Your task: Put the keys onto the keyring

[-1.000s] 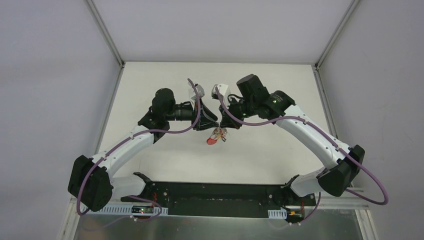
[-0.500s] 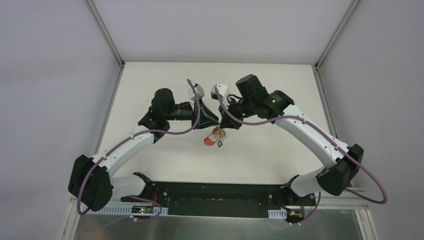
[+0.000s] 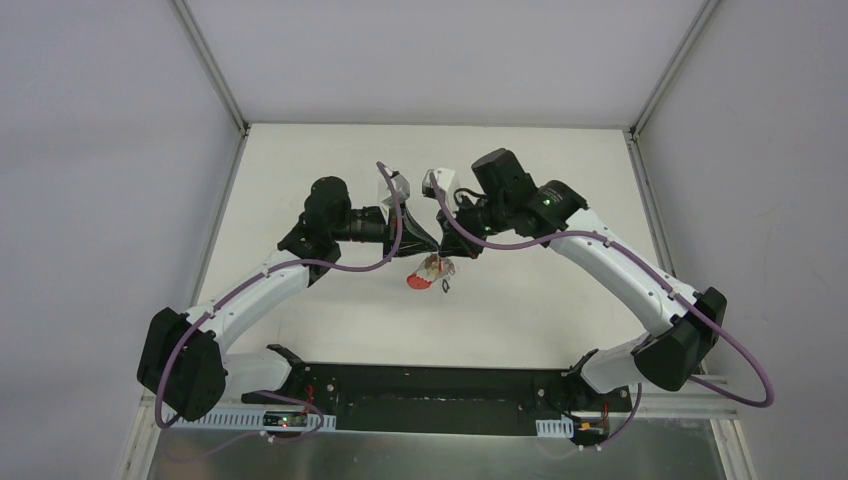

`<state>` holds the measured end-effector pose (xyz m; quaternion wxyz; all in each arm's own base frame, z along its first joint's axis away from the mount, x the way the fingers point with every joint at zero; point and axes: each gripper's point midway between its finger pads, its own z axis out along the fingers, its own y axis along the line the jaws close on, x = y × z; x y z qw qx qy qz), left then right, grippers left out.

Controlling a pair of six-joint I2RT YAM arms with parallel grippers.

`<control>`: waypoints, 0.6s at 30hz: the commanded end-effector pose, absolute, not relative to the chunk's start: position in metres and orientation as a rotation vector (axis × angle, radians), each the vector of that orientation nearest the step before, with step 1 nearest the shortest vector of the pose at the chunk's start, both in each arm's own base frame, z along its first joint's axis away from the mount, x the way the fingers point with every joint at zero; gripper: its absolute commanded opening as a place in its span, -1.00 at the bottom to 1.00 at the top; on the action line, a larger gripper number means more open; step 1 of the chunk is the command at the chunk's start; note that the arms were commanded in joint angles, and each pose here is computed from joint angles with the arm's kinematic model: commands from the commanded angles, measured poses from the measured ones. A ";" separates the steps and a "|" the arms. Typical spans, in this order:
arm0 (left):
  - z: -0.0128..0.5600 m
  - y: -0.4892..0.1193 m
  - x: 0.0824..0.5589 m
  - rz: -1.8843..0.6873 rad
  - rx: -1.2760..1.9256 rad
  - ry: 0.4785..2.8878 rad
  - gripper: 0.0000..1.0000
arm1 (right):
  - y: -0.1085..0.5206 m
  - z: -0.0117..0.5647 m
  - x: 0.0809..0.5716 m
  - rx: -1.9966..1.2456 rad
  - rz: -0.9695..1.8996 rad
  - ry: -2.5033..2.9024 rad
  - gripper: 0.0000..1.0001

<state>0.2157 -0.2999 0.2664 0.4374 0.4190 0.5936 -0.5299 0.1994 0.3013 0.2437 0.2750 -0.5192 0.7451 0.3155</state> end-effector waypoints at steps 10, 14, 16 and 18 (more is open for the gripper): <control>0.278 -0.298 0.218 -1.325 0.992 1.552 -1.00 | 0.306 0.258 0.205 -1.299 0.966 1.971 -0.82; 0.289 -0.299 0.221 -1.363 0.924 1.571 -1.00 | 0.300 0.264 0.209 -1.239 1.037 1.968 -0.61; 0.291 -0.300 0.223 -1.374 0.899 1.577 -1.00 | 0.297 0.267 0.211 -1.214 1.059 1.965 -0.53; 0.293 -0.300 0.224 -1.378 0.885 1.581 -1.00 | 0.294 0.270 0.212 -1.193 1.079 1.958 -0.44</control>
